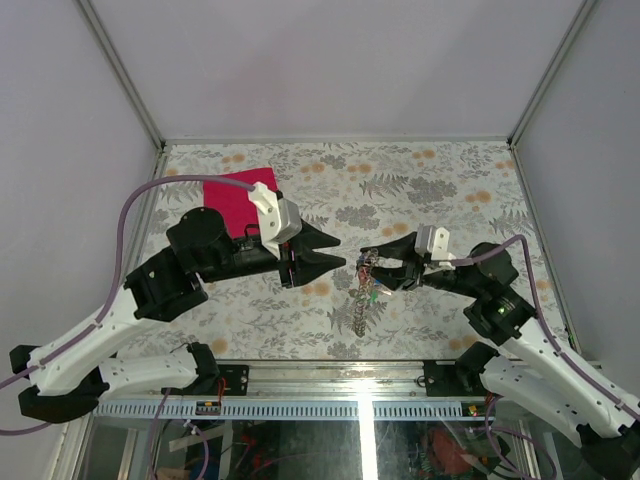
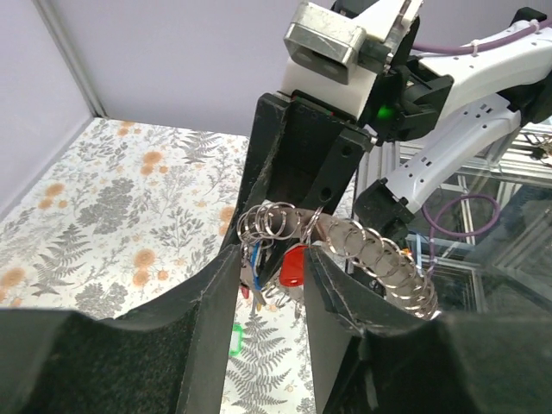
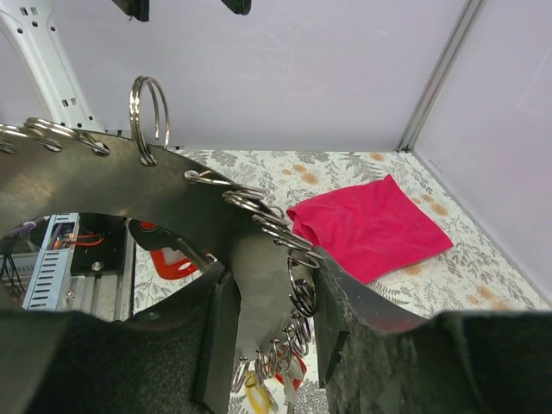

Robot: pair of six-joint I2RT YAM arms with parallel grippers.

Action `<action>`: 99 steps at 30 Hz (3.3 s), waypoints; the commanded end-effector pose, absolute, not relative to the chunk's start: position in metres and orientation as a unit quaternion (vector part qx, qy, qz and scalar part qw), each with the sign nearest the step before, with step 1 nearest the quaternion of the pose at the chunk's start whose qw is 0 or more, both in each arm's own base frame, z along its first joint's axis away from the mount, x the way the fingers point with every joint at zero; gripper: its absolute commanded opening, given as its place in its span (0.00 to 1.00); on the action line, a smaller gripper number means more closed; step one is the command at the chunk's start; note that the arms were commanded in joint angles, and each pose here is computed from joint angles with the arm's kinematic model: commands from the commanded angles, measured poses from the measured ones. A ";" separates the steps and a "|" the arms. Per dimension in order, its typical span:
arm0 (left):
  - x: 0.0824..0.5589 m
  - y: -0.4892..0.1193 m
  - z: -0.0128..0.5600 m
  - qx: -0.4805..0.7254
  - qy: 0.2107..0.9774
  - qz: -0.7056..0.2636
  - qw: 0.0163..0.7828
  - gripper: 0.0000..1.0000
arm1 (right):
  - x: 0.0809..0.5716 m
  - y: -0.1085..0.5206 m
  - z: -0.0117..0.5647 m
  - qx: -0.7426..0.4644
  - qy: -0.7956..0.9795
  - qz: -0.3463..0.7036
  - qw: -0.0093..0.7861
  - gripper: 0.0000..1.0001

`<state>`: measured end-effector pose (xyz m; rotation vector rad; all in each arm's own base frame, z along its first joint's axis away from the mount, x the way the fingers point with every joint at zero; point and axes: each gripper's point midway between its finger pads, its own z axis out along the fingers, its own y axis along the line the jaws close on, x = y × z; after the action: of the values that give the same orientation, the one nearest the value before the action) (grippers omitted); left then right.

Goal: Put the keys on the keyring

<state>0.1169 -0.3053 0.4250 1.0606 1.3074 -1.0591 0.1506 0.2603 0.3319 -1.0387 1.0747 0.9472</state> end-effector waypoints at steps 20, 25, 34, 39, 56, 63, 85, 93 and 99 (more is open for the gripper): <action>0.107 -0.297 0.456 0.440 0.490 -0.396 0.640 0.41 | 0.129 0.266 0.391 -0.407 0.438 0.514 0.615 0.21; 0.108 -0.295 0.460 0.441 0.485 -0.387 0.649 0.41 | 0.127 0.268 0.394 -0.394 0.431 0.533 0.612 0.21; 0.106 -0.299 0.466 0.443 0.480 -0.364 0.664 0.40 | 0.124 0.269 0.401 -0.368 0.419 0.576 0.598 0.20; 0.100 -0.304 0.470 0.453 0.469 -0.344 0.676 0.39 | 0.129 0.269 0.401 -0.354 0.416 0.594 0.590 0.20; 0.099 -0.317 0.474 0.474 0.427 -0.267 0.722 0.38 | 0.133 0.269 0.404 -0.366 0.414 0.600 0.579 0.20; 0.093 -0.328 0.466 0.496 0.419 -0.267 0.712 0.38 | 0.133 0.268 0.404 -0.366 0.413 0.599 0.581 0.20; 0.085 -0.338 0.472 0.499 0.405 -0.265 0.719 0.37 | 0.131 0.266 0.404 -0.365 0.413 0.598 0.581 0.20; 0.081 -0.336 0.476 0.495 0.401 -0.277 0.720 0.36 | 0.131 0.267 0.402 -0.366 0.414 0.599 0.580 0.20; 0.077 -0.339 0.474 0.499 0.399 -0.282 0.716 0.28 | 0.132 0.267 0.401 -0.365 0.416 0.599 0.579 0.20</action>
<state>0.0816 -0.3437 0.4455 1.1860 0.9329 -0.5774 0.1411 0.2755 0.3709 -0.8450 1.0999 1.4317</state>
